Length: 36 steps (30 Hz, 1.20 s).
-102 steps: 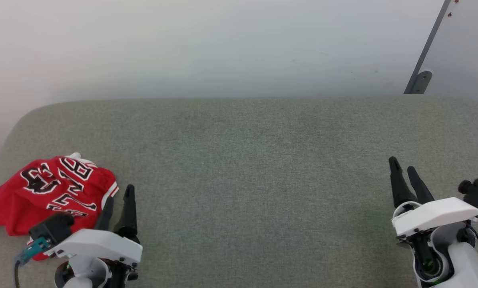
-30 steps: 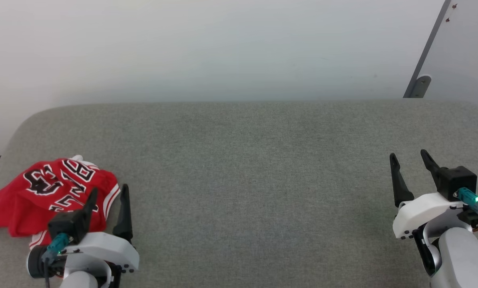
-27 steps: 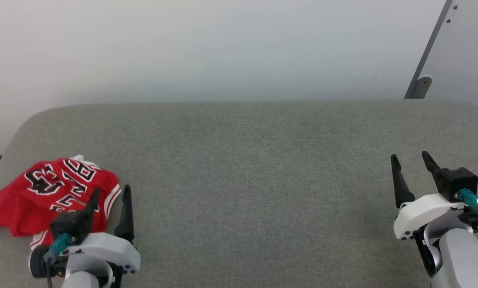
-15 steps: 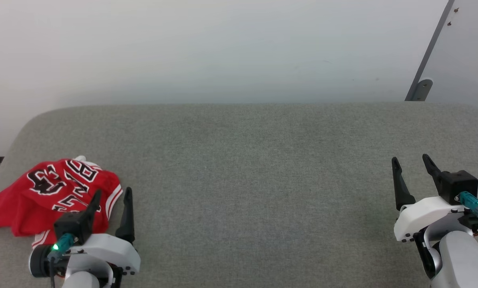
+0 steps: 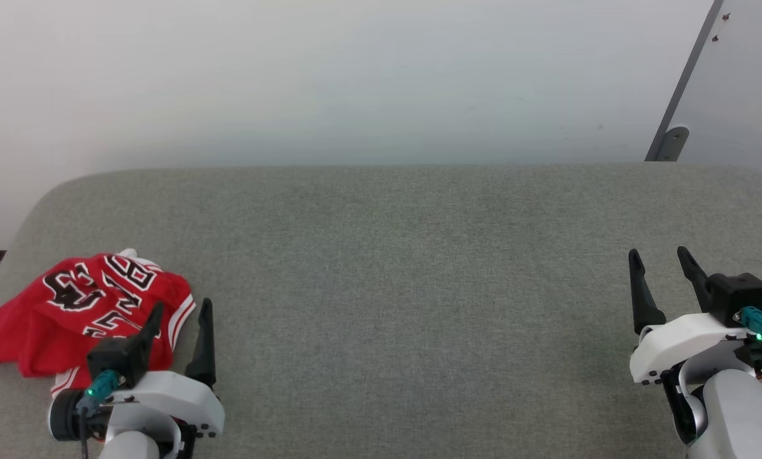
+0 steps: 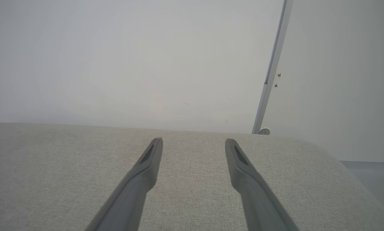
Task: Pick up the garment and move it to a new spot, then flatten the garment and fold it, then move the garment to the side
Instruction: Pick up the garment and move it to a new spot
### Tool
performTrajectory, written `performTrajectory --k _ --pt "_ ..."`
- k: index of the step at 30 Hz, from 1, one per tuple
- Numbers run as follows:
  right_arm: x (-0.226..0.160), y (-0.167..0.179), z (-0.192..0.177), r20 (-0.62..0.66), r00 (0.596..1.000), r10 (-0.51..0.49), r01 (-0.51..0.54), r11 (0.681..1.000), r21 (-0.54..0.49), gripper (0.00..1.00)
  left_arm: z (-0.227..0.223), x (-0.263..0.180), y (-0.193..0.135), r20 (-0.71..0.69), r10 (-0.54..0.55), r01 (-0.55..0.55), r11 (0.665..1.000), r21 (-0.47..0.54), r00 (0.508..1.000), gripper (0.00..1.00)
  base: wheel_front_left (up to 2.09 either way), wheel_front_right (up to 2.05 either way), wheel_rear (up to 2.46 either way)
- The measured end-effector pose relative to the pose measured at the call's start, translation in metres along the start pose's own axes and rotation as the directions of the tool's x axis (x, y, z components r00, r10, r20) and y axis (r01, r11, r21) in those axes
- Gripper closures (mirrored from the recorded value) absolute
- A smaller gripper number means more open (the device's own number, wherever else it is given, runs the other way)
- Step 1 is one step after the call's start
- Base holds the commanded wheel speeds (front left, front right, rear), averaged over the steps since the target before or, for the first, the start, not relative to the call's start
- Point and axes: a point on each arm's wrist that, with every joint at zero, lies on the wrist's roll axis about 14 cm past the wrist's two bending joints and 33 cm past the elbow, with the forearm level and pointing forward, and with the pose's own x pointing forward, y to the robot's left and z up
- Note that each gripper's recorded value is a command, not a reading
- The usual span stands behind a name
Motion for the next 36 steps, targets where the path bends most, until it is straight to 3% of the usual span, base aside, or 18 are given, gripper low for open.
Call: performTrajectory --k 10,21,28,32,36 --pt "0.006 0.013 0.004 0.019 0.999 0.026 -0.026 0.999 0.036 0.0 0.003 -0.004 0.01 0.007 0.024 -0.024 1.0 0.008 1.0 0.0 0.0 0.0 0.0" --pt "0.022 0.093 0.0 0.023 0.972 0.235 -0.236 0.969 0.068 0.0 0.007 -0.04 0.05 0.033 0.186 -0.187 0.982 0.019 0.982 0.0 0.0 0.0 0.0" --pt "0.024 0.172 -0.007 0.011 0.904 0.427 -0.427 0.9 0.085 0.0 0.008 -0.079 0.087 0.036 0.31 -0.312 0.95 0.036 0.95 0.0 0.0 0.0 0.0" --pt "0.018 0.22 -0.01 0.008 0.842 0.539 -0.537 0.838 0.098 0.0 0.008 -0.107 0.113 0.035 0.399 -0.4 0.916 0.035 0.916 0.0 0.0 0.0 0.0" --pt "0.008 0.268 -0.009 0.013 0.766 0.643 -0.64 0.761 0.103 0.0 0.006 -0.142 0.14 0.032 0.507 -0.508 0.861 0.026 0.861 0.0 0.0 0.0 0.0"
